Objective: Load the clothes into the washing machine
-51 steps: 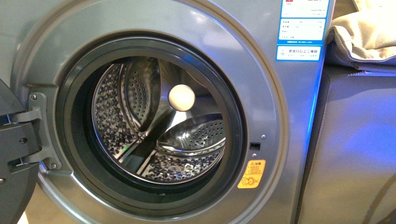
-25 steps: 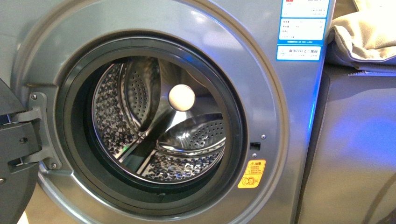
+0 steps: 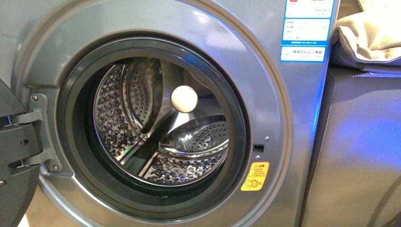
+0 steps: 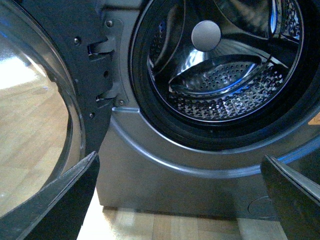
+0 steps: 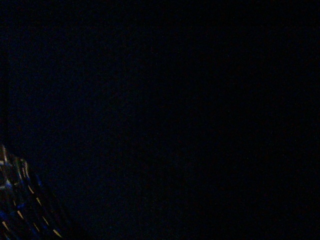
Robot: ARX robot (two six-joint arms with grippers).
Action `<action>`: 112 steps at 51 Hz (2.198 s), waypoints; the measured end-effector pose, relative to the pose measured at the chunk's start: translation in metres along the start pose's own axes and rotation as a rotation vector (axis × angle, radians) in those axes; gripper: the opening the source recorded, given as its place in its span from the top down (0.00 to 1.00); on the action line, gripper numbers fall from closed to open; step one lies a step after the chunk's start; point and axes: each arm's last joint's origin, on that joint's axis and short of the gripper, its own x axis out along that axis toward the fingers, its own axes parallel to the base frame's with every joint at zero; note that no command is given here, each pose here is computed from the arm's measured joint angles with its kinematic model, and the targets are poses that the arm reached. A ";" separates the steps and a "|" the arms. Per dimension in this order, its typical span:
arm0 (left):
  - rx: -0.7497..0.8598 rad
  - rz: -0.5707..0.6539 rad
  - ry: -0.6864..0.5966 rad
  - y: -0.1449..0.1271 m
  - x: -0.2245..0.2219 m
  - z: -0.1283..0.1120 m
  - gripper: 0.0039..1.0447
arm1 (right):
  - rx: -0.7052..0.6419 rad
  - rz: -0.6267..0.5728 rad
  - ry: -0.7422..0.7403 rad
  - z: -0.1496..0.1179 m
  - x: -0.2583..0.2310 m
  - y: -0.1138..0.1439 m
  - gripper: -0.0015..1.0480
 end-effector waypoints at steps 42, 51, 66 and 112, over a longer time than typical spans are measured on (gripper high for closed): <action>0.000 0.000 0.000 0.000 0.000 0.000 0.06 | -0.038 0.187 -0.496 0.069 -0.242 0.004 0.96; 0.000 0.000 0.000 0.000 0.000 0.000 0.06 | -0.123 0.219 -0.643 0.086 -0.310 0.019 0.96; 0.000 0.000 0.000 0.000 0.000 0.000 0.06 | -0.281 0.255 -0.861 0.113 -0.409 0.054 0.96; 0.000 0.000 0.000 0.000 0.000 0.000 0.06 | -0.714 0.433 -1.358 0.174 -0.723 0.313 0.96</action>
